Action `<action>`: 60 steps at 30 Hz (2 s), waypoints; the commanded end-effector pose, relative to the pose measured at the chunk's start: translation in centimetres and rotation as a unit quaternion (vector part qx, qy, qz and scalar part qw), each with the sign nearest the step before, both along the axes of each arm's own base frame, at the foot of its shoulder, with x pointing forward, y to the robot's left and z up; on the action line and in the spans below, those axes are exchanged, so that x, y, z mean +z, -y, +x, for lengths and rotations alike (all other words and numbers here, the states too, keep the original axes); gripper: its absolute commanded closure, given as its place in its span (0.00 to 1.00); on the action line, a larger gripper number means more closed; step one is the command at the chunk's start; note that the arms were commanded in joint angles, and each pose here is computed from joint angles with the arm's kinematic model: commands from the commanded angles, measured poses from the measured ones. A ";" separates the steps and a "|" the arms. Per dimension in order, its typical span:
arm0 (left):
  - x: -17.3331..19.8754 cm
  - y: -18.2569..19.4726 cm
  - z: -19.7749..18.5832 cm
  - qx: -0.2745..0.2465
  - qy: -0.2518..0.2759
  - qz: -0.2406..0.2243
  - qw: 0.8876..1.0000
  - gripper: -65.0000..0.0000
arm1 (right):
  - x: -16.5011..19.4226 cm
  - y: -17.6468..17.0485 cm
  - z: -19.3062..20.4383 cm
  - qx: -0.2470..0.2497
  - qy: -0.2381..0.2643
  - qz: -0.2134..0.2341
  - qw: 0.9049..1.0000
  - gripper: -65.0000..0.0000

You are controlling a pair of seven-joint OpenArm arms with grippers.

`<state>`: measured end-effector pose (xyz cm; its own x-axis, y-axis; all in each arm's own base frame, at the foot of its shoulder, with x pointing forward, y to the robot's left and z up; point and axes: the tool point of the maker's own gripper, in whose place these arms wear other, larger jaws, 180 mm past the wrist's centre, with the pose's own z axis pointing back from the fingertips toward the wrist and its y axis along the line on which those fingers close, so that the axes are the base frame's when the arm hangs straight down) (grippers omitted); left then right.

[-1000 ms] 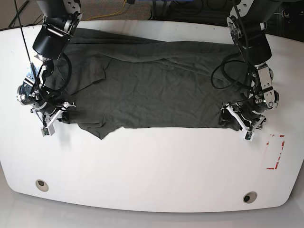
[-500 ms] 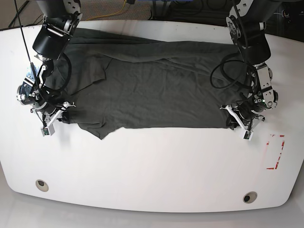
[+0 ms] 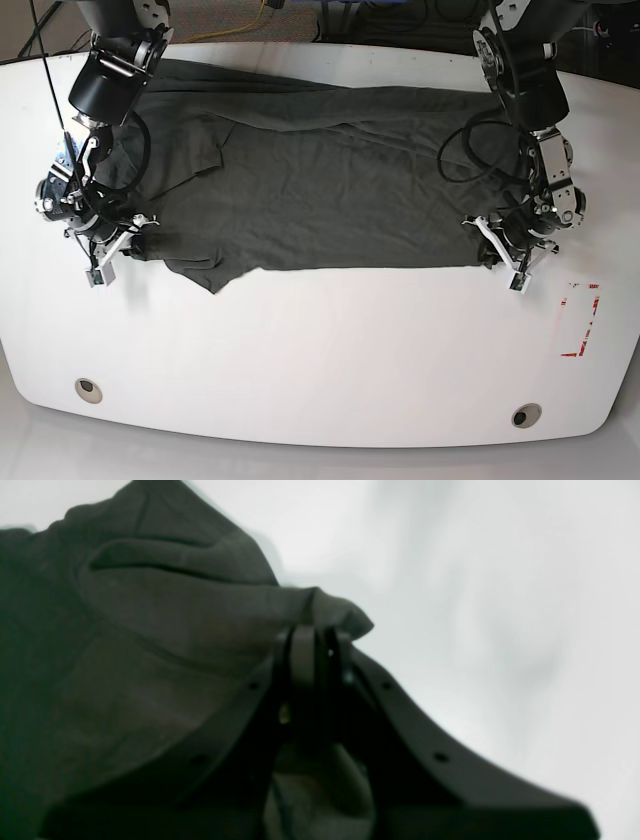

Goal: Layout the t-shirt on the table in an organized manner, then fold the t-shirt properly
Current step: 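Adjust both grippers' grip on the hem-side edge corners, then lift the hem-side edge with both grippers and fold it toward the collar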

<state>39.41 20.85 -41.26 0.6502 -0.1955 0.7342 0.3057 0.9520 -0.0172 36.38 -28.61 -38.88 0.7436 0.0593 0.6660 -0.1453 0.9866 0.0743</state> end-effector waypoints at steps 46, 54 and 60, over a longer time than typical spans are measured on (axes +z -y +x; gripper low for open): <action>6.4 -3.1 -7.7 0.000 -0.013 0.180 0.984 0.96 | 6.2 0.6 -10.5 0.027 -0.041 -0.188 0.981 0.96; 3.8 -3.2 -10.8 -0.008 -0.056 0.181 0.982 0.96 | 4.2 0.6 -13.3 0.034 -0.089 -0.188 0.978 0.96; 1.7 -3.4 -13.9 -0.015 -0.094 0.184 0.978 0.96 | 2.6 0.3 -15.6 0.040 -0.120 -0.182 0.975 0.96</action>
<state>25.65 23.48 -40.12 0.7613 -0.4360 0.4800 0.3661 0.9000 0.2368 20.90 -28.40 -36.76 0.8622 0.3129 0.3984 -0.2456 0.9460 -0.2115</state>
